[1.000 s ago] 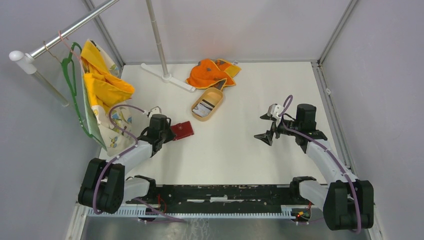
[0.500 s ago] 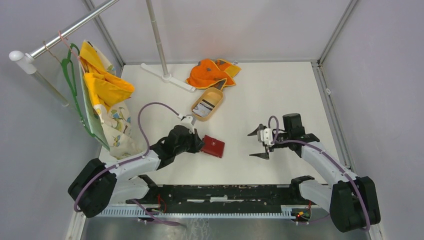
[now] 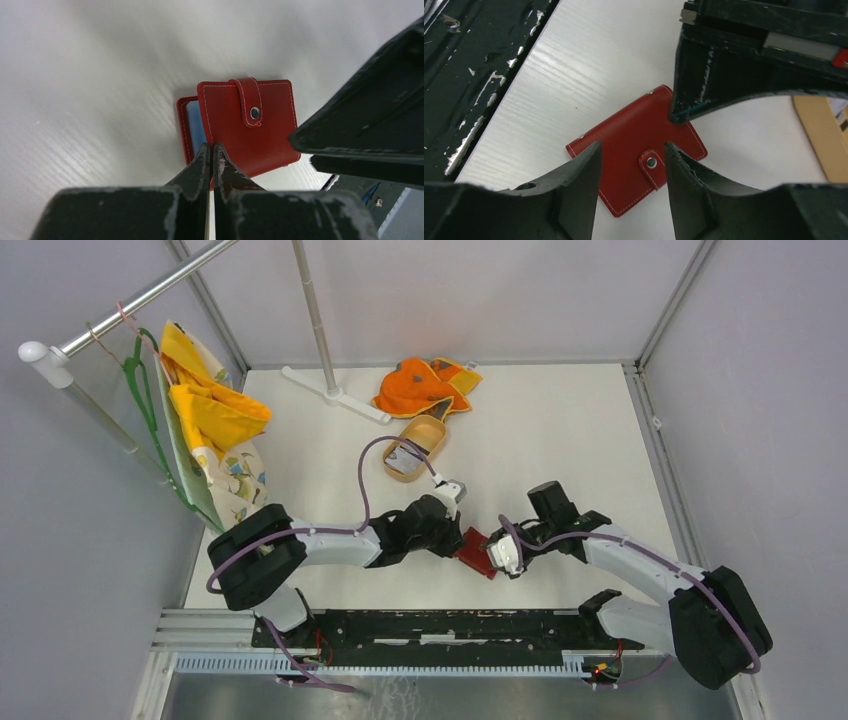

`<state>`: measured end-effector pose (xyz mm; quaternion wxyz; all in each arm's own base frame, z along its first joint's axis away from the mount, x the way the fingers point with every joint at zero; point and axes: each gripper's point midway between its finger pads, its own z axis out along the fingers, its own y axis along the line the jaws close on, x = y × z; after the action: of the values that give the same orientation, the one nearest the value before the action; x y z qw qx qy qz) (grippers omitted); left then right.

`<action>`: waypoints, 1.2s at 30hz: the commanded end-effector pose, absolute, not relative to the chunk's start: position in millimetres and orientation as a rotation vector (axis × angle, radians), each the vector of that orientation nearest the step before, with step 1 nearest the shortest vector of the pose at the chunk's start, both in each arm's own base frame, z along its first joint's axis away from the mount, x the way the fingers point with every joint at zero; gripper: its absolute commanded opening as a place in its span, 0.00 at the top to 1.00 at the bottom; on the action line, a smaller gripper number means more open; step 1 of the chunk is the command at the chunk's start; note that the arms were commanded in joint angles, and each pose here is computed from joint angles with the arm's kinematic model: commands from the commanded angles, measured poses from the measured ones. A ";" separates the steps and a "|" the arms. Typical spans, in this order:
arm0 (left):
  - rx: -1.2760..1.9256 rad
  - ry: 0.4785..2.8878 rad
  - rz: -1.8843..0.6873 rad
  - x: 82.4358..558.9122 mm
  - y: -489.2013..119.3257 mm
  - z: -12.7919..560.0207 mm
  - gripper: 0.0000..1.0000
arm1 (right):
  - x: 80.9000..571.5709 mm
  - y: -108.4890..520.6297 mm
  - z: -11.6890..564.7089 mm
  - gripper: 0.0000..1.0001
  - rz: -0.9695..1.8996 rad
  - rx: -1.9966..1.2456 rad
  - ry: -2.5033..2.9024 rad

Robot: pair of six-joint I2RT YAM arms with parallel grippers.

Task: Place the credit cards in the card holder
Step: Open the card holder at the center of the board.

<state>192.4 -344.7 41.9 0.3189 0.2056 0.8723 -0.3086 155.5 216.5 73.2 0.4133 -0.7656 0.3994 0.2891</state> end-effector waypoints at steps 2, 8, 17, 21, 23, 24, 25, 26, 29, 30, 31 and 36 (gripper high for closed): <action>0.693 2.152 -0.864 193.9 -376.3 60.2 0.98 | 161.9 216.1 53.4 0.47 0.642 -2.061 1.022; 0.787 2.143 -0.895 184.5 -380.5 51.3 0.98 | 169.2 209.9 43.5 0.47 0.603 -2.117 1.103; 0.893 2.139 -0.884 176.3 -376.1 37.2 0.98 | 174.5 209.6 38.8 0.50 0.651 -2.107 1.210; 0.916 2.132 -0.871 175.2 -373.4 32.8 0.98 | 166.3 206.9 32.5 0.51 0.739 -2.151 1.241; 0.923 2.126 -0.874 174.3 -372.1 31.2 0.98 | 166.4 203.9 27.4 0.51 0.743 -2.163 1.271; 0.925 2.125 -0.873 173.7 -371.4 30.2 0.98 | 167.6 202.9 25.4 0.52 0.740 -2.167 1.286; 0.924 2.126 -0.872 173.7 -370.5 29.4 0.98 | 167.8 201.5 23.6 0.52 0.742 -2.168 1.302; 0.924 2.123 -0.873 173.6 -370.1 29.3 0.98 | 168.2 199.9 21.8 0.53 0.746 -2.171 1.318; 0.922 2.117 -0.869 173.1 -367.5 27.8 0.98 | 169.4 194.3 16.5 0.55 0.745 -2.184 1.364; 0.922 2.118 -0.867 172.5 -366.0 26.6 0.98 | 170.1 192.1 14.5 0.55 0.740 -2.189 1.379; 0.918 2.118 -0.864 172.9 -364.5 26.0 0.98 | 170.9 190.9 13.3 0.56 0.734 -2.191 1.389; 0.911 2.107 -0.865 172.8 -360.4 25.9 0.98 | 172.1 185.8 6.2 0.60 0.721 -2.205 1.438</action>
<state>175.7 -366.4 28.9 0.3293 0.3232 0.8207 -0.3371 168.1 204.3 22.6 0.2466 -0.7845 0.4891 0.2908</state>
